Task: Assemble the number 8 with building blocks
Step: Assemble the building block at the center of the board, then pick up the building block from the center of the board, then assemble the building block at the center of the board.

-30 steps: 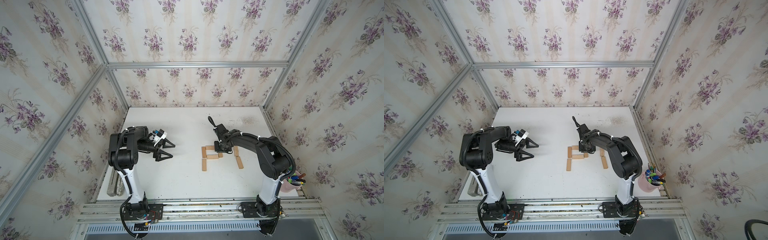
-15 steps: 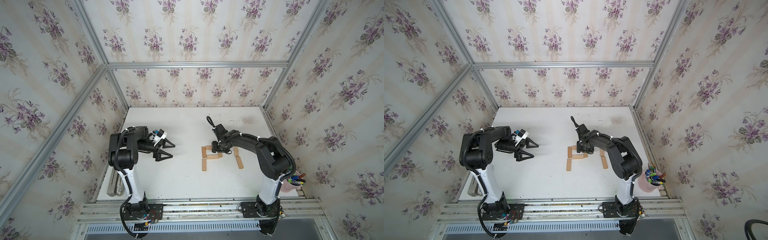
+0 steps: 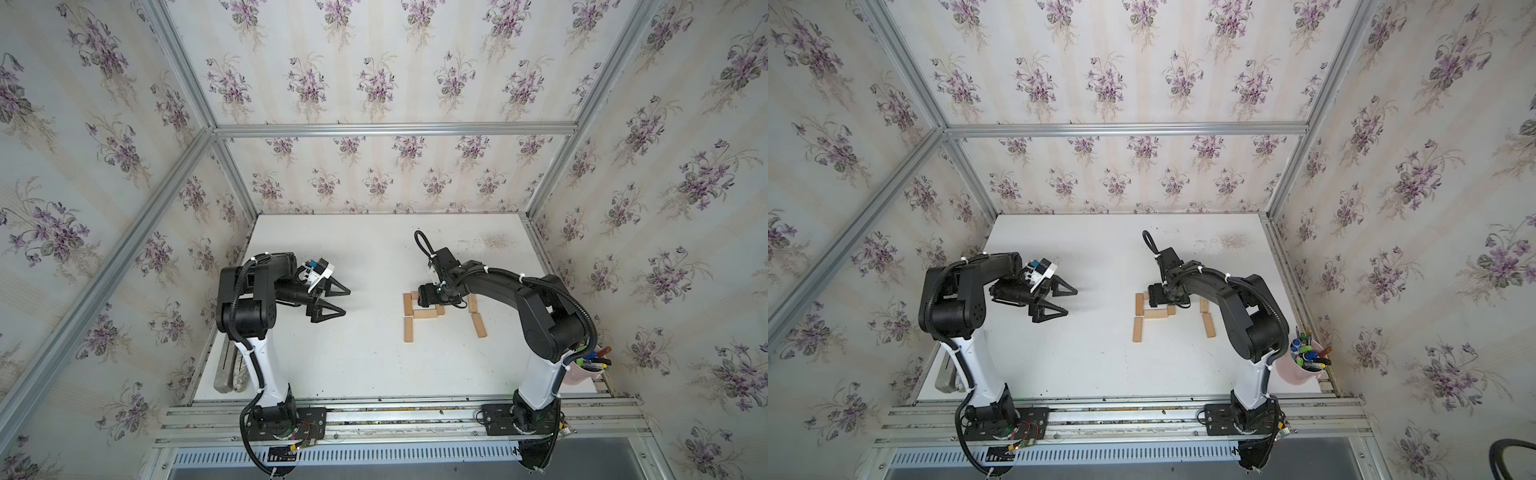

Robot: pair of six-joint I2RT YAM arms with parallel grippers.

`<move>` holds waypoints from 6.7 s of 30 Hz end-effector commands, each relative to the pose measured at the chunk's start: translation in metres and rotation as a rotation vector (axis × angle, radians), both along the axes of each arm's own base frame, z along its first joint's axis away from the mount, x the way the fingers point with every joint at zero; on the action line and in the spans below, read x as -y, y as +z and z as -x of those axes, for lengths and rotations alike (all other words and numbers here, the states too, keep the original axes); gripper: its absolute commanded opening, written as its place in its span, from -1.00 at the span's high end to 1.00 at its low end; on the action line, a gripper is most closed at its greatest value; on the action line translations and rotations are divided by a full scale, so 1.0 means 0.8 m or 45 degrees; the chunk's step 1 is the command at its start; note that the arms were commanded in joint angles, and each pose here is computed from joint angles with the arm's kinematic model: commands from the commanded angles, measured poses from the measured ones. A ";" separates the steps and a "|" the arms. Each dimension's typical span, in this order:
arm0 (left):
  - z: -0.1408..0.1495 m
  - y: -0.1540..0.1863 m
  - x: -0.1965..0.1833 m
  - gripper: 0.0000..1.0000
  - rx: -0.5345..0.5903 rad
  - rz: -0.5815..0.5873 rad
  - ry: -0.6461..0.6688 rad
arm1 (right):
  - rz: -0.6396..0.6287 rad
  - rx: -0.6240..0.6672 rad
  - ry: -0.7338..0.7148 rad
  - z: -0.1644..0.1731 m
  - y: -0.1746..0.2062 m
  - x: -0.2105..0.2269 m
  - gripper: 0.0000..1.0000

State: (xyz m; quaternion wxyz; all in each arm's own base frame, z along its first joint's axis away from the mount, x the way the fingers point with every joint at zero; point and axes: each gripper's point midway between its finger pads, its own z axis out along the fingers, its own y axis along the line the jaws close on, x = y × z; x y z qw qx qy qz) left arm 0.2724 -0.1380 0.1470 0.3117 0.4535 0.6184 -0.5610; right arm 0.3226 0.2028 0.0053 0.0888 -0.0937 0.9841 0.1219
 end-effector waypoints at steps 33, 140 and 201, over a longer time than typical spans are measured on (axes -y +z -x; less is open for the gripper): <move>0.013 0.023 0.002 -0.99 0.265 0.090 -0.070 | 0.288 0.061 -0.324 -0.027 0.039 0.168 -0.49; 0.013 0.023 0.001 -0.99 0.266 0.090 -0.069 | 0.305 0.475 1.696 0.149 0.002 -0.042 0.33; 0.013 0.023 0.001 -0.99 0.266 0.090 -0.069 | 0.222 0.491 1.656 0.145 0.006 -0.035 0.60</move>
